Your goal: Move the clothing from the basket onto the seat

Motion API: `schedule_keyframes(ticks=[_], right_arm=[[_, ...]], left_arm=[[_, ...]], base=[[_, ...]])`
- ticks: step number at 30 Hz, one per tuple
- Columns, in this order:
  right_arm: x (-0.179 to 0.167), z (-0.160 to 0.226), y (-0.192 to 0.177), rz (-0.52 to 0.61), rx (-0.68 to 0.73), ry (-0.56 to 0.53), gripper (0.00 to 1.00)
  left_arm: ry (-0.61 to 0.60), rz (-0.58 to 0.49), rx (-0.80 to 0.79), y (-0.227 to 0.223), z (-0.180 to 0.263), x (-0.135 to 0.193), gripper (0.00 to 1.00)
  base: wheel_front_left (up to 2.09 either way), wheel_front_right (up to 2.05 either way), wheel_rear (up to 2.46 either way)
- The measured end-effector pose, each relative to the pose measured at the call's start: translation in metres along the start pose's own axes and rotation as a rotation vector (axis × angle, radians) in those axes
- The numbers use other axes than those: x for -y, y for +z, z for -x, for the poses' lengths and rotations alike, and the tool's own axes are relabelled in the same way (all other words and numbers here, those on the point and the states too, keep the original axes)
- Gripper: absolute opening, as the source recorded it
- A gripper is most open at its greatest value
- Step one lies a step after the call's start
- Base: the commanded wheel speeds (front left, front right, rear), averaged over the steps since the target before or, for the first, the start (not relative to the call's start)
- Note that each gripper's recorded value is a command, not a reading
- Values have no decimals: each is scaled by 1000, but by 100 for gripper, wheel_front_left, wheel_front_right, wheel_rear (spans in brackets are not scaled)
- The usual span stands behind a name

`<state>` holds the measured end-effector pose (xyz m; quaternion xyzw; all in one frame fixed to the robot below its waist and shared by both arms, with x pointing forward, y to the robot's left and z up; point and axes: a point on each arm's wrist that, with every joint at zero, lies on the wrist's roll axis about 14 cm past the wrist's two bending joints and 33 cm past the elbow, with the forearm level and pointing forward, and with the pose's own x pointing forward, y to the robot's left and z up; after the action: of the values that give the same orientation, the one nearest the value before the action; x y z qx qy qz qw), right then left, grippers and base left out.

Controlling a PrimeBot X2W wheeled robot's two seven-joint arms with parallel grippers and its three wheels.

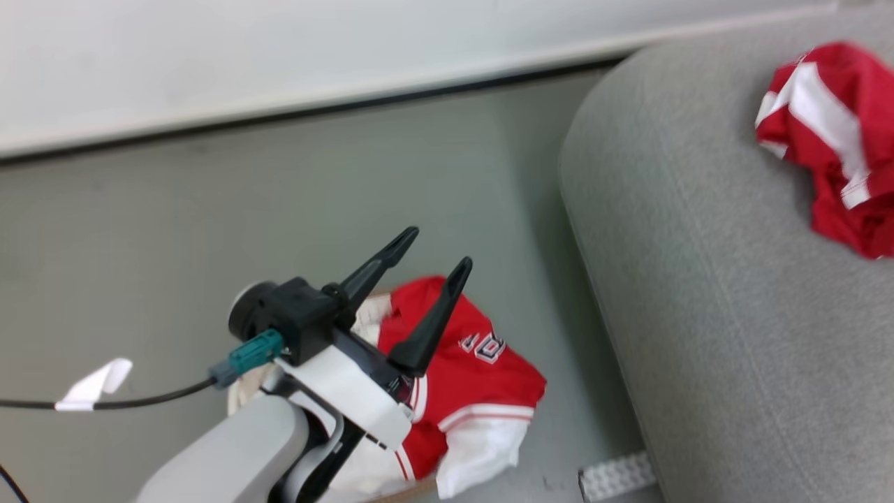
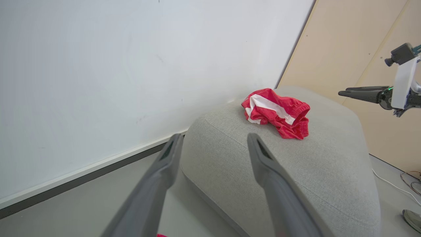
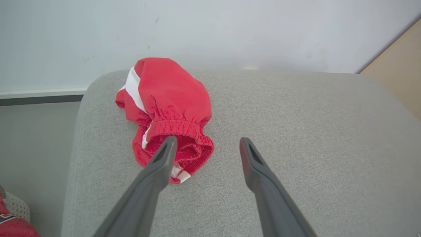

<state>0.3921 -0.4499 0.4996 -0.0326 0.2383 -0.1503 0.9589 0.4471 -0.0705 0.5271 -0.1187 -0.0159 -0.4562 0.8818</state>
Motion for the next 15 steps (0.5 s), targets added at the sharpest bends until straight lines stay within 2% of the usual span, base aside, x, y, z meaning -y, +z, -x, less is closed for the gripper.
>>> schedule_keyframes(ticks=[4,8,12,15], right_arm=[[-33,23,39,-84,150,129,100],[-57,48,86,-94,319,215,100],[-92,66,106,-110,434,301,100],[-125,79,116,-165,514,383,100]], left_arm=[[67,-7,40,23,11,2,100],[149,-52,85,50,26,-7,100],[249,-86,121,69,48,-20,100],[340,-87,140,78,71,-33,100]], base=[[0,0,0],[0,0,0],[0,0,0],[0,0,0]])
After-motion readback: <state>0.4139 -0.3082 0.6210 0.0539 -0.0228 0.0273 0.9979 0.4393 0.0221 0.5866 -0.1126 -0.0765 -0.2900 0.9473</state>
